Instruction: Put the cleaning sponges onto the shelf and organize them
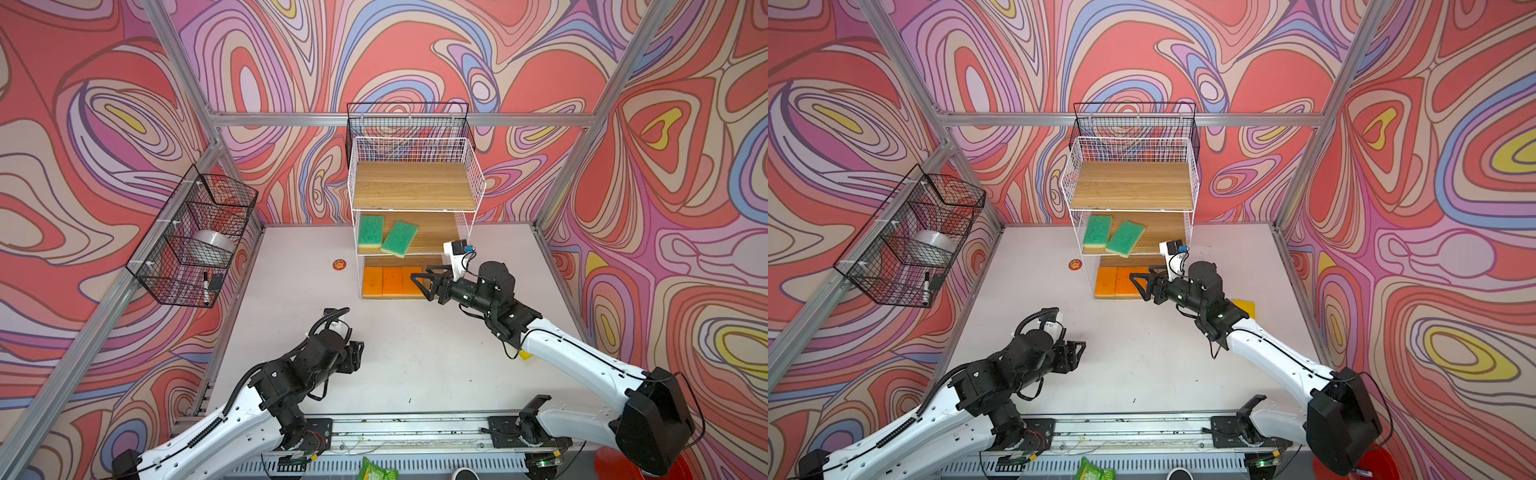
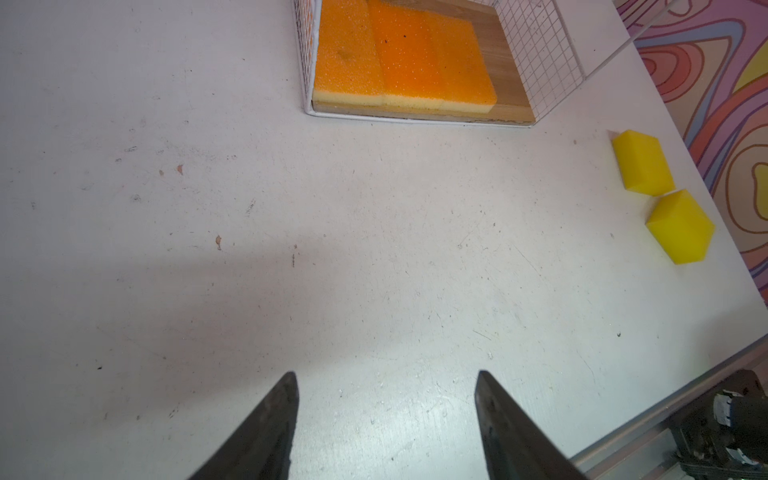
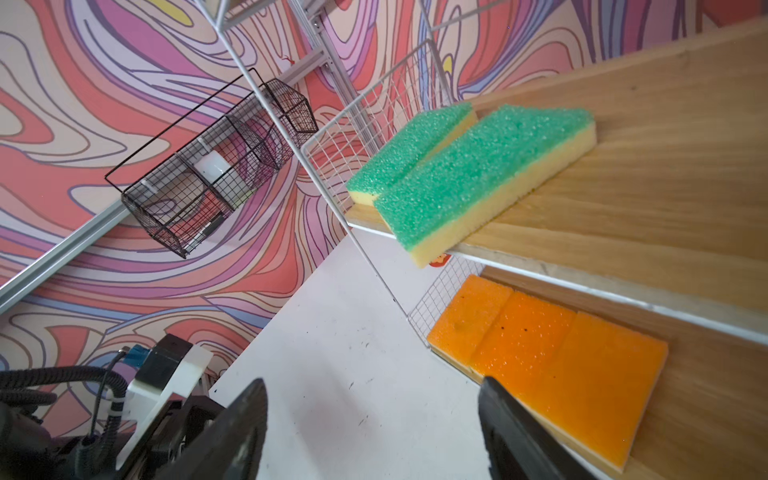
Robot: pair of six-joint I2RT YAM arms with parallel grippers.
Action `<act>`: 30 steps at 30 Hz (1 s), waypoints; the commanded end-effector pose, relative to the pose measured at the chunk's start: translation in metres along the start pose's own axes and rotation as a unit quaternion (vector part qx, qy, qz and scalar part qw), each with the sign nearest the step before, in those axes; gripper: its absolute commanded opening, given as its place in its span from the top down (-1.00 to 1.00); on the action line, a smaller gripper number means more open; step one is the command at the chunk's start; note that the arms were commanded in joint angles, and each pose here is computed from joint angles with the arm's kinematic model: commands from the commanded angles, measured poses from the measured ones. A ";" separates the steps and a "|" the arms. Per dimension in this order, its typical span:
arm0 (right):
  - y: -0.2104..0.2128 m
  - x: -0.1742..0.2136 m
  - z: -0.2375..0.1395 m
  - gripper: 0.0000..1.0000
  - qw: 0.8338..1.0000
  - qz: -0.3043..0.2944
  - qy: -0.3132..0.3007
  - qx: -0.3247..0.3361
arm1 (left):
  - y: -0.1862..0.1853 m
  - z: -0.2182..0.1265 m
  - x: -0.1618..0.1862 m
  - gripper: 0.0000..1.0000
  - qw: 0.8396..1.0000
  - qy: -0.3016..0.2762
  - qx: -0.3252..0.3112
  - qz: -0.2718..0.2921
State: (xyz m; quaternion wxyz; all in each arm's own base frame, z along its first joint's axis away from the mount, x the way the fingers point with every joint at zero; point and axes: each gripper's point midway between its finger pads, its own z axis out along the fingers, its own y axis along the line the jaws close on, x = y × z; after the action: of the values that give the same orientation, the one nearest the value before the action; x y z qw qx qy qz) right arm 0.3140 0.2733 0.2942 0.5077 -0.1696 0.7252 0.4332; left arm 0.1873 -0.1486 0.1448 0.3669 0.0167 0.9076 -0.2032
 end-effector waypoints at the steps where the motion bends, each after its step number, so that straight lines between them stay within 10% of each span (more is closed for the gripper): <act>1: 0.017 -0.026 0.002 -0.68 0.995 -0.077 -0.049 -0.041 | 0.008 0.003 0.007 -0.37 1.000 -0.001 -0.008 0.005; 30: -0.028 -0.031 0.061 -0.75 0.986 -0.156 0.023 0.046 | 0.013 0.009 0.014 -0.39 1.000 -0.005 -0.006 0.007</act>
State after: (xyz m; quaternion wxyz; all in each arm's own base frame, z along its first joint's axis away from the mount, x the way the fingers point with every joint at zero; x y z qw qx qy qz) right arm 0.3725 0.3037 0.3058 0.5595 -0.2698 0.7091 0.3338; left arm 0.1839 -0.1443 0.1300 0.3709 0.0190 0.9057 -0.2041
